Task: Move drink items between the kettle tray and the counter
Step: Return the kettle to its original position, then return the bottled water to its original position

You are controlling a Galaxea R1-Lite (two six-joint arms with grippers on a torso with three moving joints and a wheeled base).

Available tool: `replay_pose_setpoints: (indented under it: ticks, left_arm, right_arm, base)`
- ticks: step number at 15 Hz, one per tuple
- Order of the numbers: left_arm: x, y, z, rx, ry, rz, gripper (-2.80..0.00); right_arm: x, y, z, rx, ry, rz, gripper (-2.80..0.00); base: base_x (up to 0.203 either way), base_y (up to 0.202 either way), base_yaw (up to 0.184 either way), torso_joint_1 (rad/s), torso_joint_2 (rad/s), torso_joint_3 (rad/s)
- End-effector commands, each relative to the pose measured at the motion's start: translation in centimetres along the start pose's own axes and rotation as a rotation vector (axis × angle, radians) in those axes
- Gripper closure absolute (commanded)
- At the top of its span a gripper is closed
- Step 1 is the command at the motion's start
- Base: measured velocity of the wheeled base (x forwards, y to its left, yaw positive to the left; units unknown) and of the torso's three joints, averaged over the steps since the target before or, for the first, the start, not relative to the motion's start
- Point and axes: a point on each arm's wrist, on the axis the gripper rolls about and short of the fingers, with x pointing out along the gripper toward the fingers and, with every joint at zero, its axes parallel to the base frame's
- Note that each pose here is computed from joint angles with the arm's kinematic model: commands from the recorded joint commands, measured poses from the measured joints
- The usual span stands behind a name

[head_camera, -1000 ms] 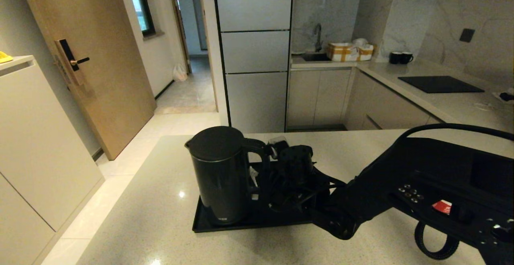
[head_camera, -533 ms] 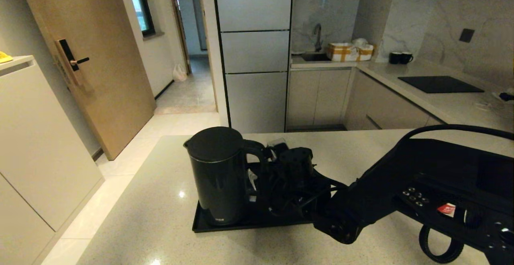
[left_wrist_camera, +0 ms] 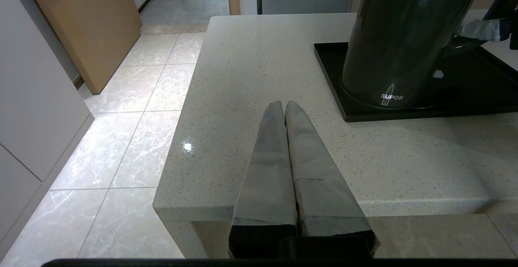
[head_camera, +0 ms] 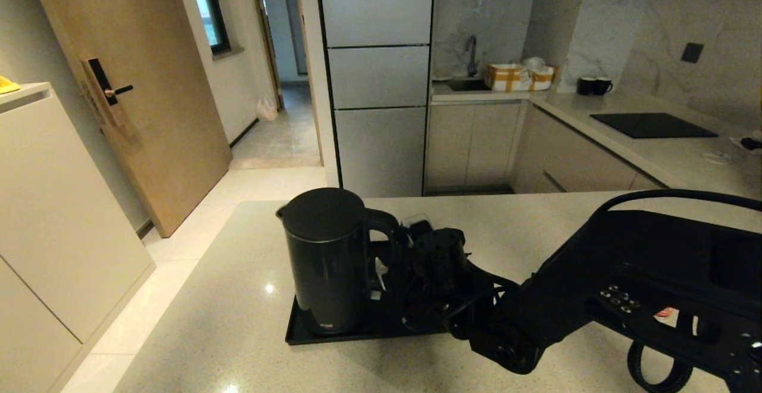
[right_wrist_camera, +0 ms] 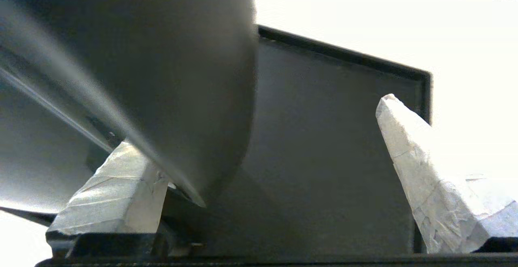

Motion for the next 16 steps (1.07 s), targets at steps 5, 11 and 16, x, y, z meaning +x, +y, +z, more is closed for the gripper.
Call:
replay_pose_setpoints:
  ticks: [5, 11, 16]
  left_arm:
    - [0.0, 0.0, 0.0, 0.000, 0.000, 0.000, 0.00]
    - [0.0, 0.0, 0.0, 0.000, 0.000, 0.000, 0.00]
    - [0.0, 0.0, 0.0, 0.000, 0.000, 0.000, 0.00]
  right_arm:
    - [-1.3, 0.2, 2.2, 0.007, -0.059, 0.010, -2.80]
    - [-7.0, -0.2, 5.8, 0.014, -0.120, 0.062, -2.80]
    - [-14.0, -4.5, 9.9, -0.020, -0.168, 0.031, -2.80]
  base:
    - [0.000, 0.000, 0.000, 0.000, 0.00, 0.000]
    - [0.000, 0.000, 0.000, 0.000, 0.00, 0.000]
    - [0.000, 0.000, 0.000, 0.000, 0.00, 0.000]
